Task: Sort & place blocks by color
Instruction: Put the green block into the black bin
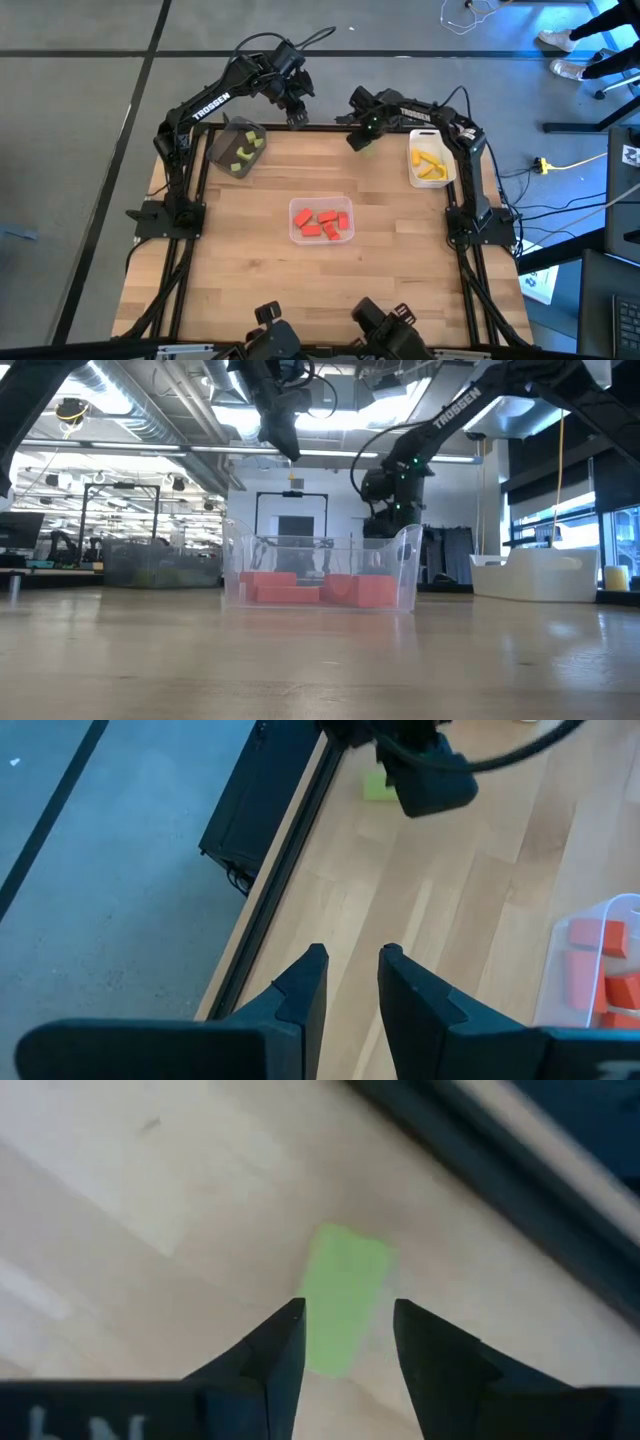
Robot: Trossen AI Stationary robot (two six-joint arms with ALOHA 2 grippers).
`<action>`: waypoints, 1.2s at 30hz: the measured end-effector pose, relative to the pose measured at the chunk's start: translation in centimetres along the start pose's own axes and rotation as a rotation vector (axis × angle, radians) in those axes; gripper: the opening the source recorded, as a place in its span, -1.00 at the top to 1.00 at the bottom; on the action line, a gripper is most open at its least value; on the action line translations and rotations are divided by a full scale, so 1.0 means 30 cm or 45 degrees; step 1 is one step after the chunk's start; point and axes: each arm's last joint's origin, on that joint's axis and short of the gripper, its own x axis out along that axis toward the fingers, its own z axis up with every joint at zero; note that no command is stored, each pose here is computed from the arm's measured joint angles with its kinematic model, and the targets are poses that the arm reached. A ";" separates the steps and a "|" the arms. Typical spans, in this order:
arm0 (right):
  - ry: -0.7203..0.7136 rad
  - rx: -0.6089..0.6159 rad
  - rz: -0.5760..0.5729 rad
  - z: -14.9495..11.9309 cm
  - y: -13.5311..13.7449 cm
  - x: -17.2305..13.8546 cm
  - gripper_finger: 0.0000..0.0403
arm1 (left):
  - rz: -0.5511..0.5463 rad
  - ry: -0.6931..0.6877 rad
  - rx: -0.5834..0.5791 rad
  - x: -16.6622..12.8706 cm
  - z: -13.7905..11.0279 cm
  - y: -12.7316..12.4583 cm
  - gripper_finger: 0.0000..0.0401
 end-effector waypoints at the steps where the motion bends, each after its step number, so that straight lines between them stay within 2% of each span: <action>1: 0.002 0.000 -0.024 0.005 0.003 -0.017 0.24 | 0.000 0.001 0.000 0.000 0.000 0.000 0.59; 5: 0.013 0.106 -0.060 0.016 0.008 -0.070 0.24 | -0.002 0.006 -0.001 0.000 -0.002 0.000 0.59; 10: 0.058 0.192 -0.068 -0.002 0.005 -0.058 0.24 | -0.005 0.020 -0.005 0.000 -0.005 -0.001 0.59; 13: 0.133 0.182 -0.054 -0.033 0.001 -0.020 0.24 | -0.007 0.027 -0.005 0.000 -0.007 -0.002 0.59; 16: 0.168 0.152 0.068 -0.049 0.005 0.012 0.24 | -0.007 0.027 -0.005 0.000 -0.007 -0.002 0.59; 19: 0.152 0.124 0.116 -0.054 0.015 0.033 0.24 | -0.006 0.027 -0.005 0.000 -0.007 -0.002 0.59; 25: 0.123 0.098 0.109 -0.052 0.038 0.035 0.24 | -0.005 0.027 -0.005 0.000 -0.007 -0.001 0.59; 29: 0.101 0.083 0.054 -0.052 0.048 0.036 0.24 | -0.005 0.027 -0.005 0.000 -0.007 -0.001 0.59; 36: 0.101 0.102 0.061 -0.051 0.046 0.036 0.26 | -0.005 0.027 -0.005 0.000 -0.007 -0.001 0.59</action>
